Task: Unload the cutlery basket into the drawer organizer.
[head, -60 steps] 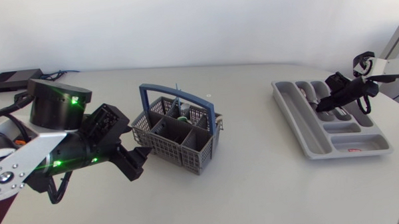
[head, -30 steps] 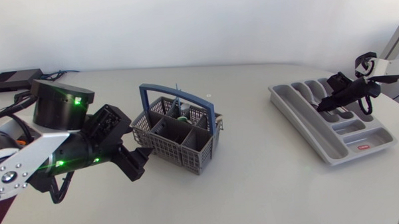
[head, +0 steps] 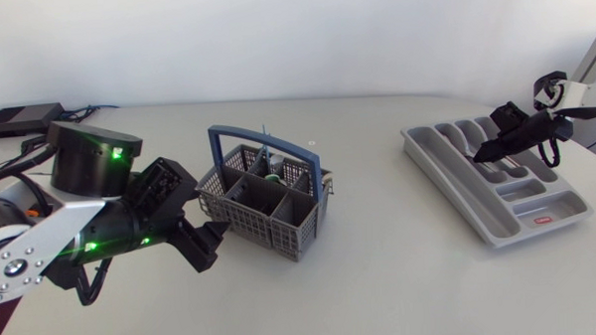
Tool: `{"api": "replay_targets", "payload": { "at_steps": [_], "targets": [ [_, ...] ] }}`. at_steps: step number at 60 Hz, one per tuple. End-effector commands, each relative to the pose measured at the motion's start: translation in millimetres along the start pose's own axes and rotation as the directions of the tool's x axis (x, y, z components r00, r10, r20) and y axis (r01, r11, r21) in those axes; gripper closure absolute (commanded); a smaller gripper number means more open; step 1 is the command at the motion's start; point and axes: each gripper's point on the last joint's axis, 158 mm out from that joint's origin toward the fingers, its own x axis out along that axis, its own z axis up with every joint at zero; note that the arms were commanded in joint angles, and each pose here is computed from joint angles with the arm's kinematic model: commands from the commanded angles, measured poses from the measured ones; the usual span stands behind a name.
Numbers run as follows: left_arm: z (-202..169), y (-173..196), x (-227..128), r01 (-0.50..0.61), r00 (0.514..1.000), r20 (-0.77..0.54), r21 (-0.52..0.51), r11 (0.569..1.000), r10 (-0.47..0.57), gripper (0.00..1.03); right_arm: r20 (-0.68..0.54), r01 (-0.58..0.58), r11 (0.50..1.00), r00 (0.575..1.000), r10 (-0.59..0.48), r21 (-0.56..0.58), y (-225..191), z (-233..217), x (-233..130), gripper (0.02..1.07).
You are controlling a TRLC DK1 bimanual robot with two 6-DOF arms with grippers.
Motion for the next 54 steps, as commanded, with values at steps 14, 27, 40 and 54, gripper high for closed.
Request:
{"api": "replay_targets", "payload": {
  "at_steps": [14, 27, 40, 54],
  "targets": [
    [-14.7, -9.3, 5.9, 0.022, 0.999, -0.034, 0.020, 1.000, -0.021, 0.11, -0.015, -0.021, 1.000, 1.000, 0.021, -0.007, 6.6, -5.9, 2.5, 0.79],
    [-13.6, -10.0, 6.1, 0.023, 0.999, -0.029, 0.021, 1.000, -0.022, 0.11, -0.030, -0.031, 1.000, 0.999, 0.031, -0.005, 10.4, -13.2, 7.0, 0.90],
    [-14.1, -11.8, 6.8, 0.027, 0.999, -0.031, 0.024, 0.999, -0.026, 0.11, -0.045, -0.031, 1.000, 0.999, 0.031, -0.003, 12.4, -23.5, 14.8, 0.94],
    [-16.3, -15.4, 8.5, 0.034, 0.999, -0.035, 0.029, 0.999, -0.033, 0.11, -0.024, -0.014, 1.000, 1.000, 0.013, -0.016, 11.4, -17.9, 7.1, 0.97]
  ]
}}
